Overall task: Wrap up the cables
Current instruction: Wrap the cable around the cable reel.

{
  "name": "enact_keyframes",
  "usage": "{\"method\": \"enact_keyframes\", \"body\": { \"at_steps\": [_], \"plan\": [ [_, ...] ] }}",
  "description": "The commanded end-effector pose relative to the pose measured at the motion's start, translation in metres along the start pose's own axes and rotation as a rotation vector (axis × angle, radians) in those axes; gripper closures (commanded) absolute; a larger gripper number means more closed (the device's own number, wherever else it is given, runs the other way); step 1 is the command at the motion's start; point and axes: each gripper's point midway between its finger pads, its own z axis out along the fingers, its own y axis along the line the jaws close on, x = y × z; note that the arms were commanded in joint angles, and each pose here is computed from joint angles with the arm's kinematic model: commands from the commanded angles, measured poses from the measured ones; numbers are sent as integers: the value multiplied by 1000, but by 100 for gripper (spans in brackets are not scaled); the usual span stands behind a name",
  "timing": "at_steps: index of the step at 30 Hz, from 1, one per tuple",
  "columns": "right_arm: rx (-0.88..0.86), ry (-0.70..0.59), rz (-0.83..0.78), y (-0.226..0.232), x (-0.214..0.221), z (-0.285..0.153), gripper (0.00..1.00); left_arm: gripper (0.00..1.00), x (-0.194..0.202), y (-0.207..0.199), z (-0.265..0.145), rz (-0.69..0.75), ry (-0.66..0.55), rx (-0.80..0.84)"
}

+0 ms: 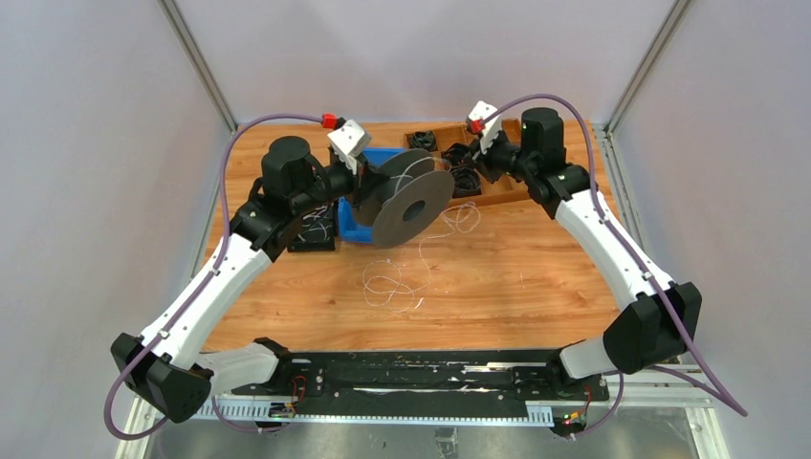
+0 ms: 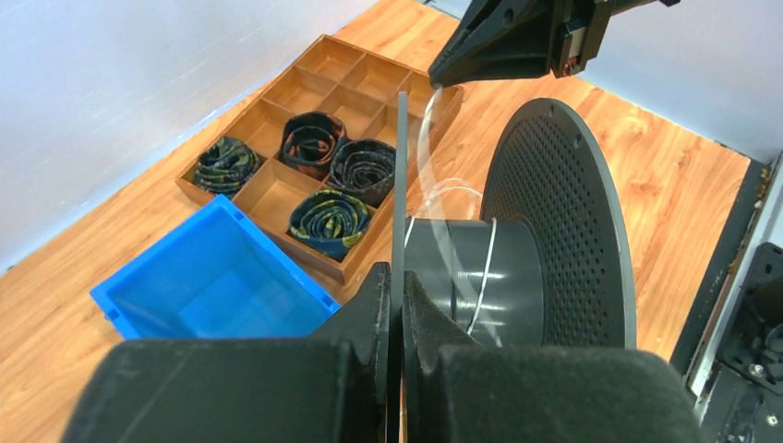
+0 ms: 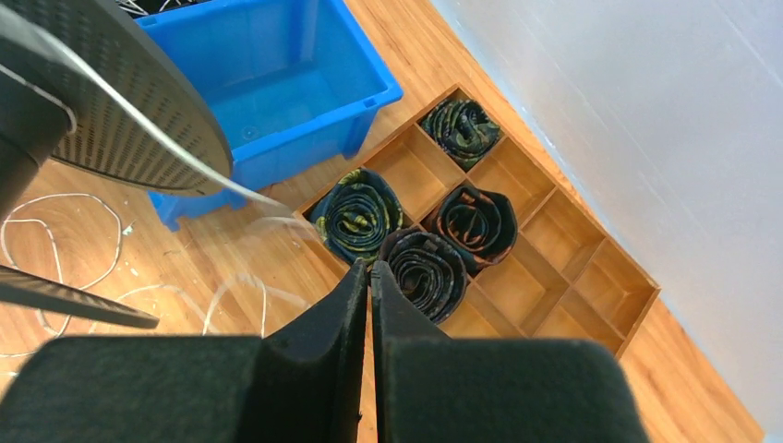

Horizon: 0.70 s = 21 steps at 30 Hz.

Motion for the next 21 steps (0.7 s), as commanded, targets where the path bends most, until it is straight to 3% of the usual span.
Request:
{"method": "enact_keyframes", "body": {
  "at_steps": [1, 10, 21],
  "plan": [
    [-40, -42, 81, 7, 0, -8, 94, 100, -35, -3, -10, 0, -127, 15],
    [-137, -6, 192, 36, 28, -4, 90, 100, -48, 3, -12, -65, -161, 13],
    [-302, -105, 515, 80, 57, 15, 52, 100, -53, 21, -14, -223, -201, -26]
  ]
}}
